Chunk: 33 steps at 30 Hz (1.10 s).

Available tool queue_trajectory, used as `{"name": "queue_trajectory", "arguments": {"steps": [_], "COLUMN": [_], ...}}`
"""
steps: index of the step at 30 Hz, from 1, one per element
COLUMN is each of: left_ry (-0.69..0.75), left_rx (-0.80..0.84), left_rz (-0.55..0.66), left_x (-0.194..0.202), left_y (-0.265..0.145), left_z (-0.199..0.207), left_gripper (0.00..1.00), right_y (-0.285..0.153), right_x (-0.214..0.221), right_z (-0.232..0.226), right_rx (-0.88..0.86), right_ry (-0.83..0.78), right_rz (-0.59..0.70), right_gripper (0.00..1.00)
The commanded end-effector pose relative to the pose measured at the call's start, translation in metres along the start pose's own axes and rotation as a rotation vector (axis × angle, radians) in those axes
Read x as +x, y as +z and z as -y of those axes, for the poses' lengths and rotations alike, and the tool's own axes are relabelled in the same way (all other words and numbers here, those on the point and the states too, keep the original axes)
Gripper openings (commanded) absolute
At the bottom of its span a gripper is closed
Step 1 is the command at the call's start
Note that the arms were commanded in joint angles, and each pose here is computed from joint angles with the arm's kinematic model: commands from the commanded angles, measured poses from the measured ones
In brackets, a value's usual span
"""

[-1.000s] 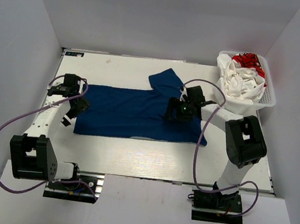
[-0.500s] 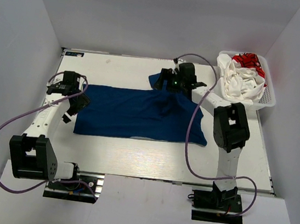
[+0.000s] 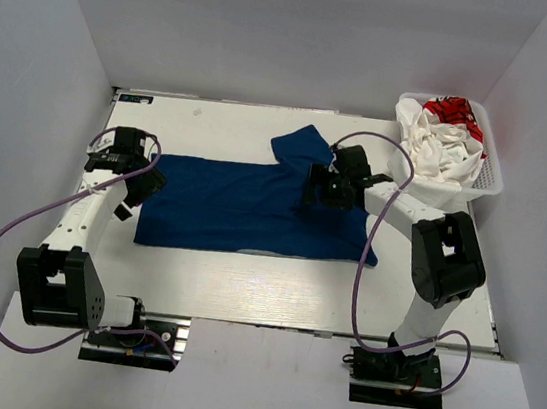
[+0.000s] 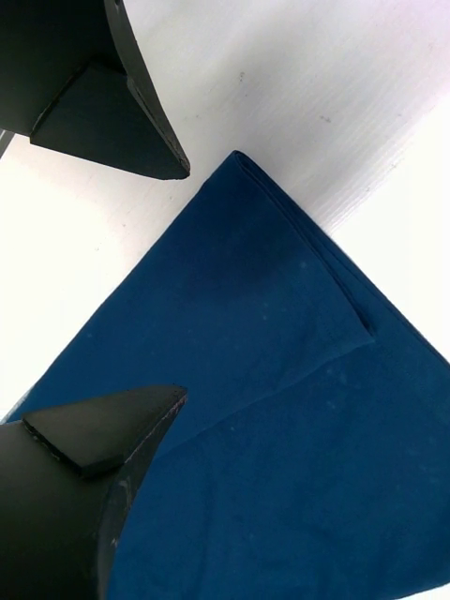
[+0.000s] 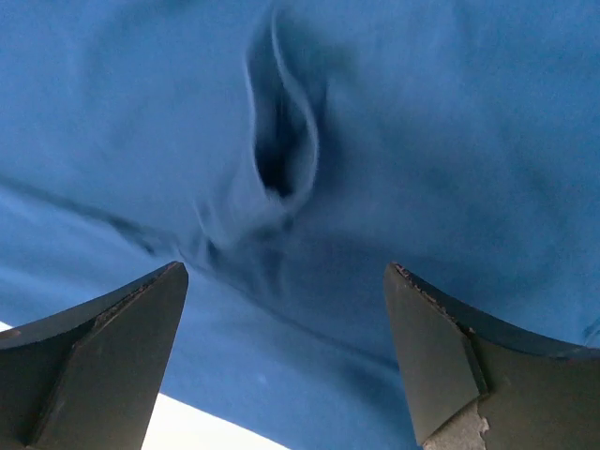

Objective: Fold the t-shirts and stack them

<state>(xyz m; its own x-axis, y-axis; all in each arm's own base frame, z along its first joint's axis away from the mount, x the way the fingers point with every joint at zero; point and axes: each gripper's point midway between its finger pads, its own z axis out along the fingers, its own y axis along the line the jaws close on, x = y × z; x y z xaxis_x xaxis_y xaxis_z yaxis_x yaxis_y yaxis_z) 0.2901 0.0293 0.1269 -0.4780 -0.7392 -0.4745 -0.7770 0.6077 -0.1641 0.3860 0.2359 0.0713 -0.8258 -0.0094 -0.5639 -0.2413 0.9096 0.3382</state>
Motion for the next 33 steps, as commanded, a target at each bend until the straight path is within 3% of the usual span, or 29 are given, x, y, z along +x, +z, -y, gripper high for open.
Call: {"name": "queue_trajectory", "arguments": {"steps": [1,7,8,10,11,16,25,28,31,32,33], "left_ry": [-0.005,-0.001,-0.003,-0.003,-0.003,-0.004,0.01,0.039,0.062,0.076,0.07], "left_rx": [0.036,0.058,0.065,0.066,0.076,0.071,0.097,0.122,0.176,0.199,0.244], "left_rz": [0.006,0.01,0.016,0.017,0.005,0.013,0.023,-0.01,-0.053,-0.079,-0.065], "left_x": [-0.001,0.0,-0.001,0.0,0.002,0.002,-0.007,-0.001,0.012,0.019,0.018], "left_y": [-0.003,-0.009,-0.011,-0.014,-0.014,-0.015,-0.008,0.004,0.02,0.027,0.032], "left_z": [0.003,0.002,0.003,0.001,0.003,0.0,0.015,0.024,0.034,0.038,0.048], "left_gripper": [1.0,1.0,1.0,1.0,1.0,1.0,1.0,1.0,1.0,1.0,1.0], "right_y": [-0.007,0.034,0.04,0.052,0.051,0.067,0.052,0.047,0.02,0.023,0.02], "right_x": [0.02,0.02,-0.007,-0.013,-0.046,-0.088,-0.102,-0.073,-0.074,-0.037,-0.03], "right_z": [-0.015,-0.062,-0.08,-0.097,-0.115,-0.123,-0.087,-0.053,-0.031,-0.013,-0.002], "right_rx": [-0.053,-0.178,-0.213,-0.238,-0.263,-0.195,-0.03,0.087,0.122,0.131,0.135], "right_ry": [-0.045,-0.066,-0.076,-0.083,-0.09,-0.062,-0.077,-0.056,0.0,0.029,0.05], "right_rz": [-0.037,-0.095,-0.053,-0.049,0.022,0.092,0.154,0.065,0.12,0.078,0.07], "right_gripper": [0.9,0.9,0.9,0.9,0.9,0.9,0.9,0.9,0.9,0.9,0.9]}}
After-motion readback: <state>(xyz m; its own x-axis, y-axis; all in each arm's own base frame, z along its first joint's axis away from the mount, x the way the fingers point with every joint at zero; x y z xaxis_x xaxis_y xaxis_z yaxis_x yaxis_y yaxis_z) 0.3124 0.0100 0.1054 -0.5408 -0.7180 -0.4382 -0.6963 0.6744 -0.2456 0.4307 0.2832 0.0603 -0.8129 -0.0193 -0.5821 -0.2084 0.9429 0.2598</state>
